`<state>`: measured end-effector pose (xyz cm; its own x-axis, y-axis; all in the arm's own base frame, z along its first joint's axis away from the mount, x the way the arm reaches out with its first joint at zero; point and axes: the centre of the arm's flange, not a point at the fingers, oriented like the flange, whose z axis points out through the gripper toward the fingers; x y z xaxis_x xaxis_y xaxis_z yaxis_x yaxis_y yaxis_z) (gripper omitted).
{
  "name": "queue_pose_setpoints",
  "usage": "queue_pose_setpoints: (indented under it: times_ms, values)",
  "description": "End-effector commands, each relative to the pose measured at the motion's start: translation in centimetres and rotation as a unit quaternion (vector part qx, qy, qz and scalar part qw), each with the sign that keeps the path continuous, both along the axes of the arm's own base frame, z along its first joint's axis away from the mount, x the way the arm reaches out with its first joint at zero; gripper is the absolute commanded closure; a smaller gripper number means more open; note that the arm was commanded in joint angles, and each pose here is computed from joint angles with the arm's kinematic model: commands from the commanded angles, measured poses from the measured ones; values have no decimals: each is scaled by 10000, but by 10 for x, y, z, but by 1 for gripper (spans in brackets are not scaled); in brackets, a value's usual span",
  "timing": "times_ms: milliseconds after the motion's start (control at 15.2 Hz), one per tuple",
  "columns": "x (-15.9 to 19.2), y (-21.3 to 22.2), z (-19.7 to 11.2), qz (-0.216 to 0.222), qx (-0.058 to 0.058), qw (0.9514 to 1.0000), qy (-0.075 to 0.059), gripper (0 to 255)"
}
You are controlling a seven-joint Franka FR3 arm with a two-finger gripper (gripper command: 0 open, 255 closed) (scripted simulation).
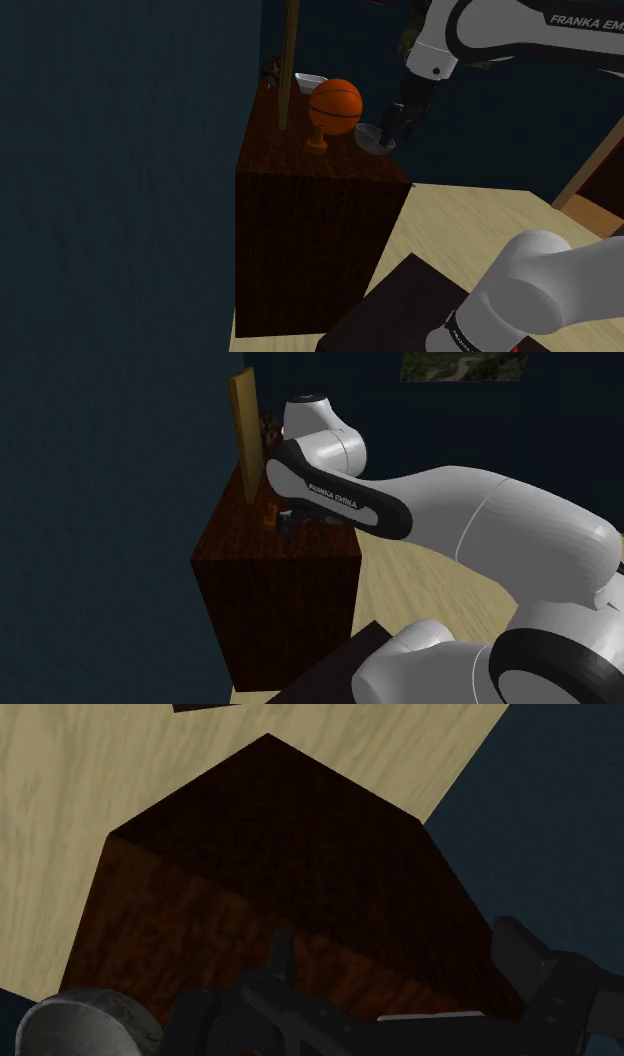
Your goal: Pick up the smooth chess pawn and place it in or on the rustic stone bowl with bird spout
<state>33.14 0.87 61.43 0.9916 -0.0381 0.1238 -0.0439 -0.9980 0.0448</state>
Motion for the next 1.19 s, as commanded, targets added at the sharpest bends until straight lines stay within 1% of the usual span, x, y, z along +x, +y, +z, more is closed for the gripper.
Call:
queue_pose_setpoints:
  times_ms: [0, 528, 1122]
  values:
    - [0, 0, 0, 0, 0, 10000, 0, 0]
    - [101, -23, -22, -308, 112, 9995, -23, 0]
    - [213, -56, -46, -655, 237, 9976, -48, 0]
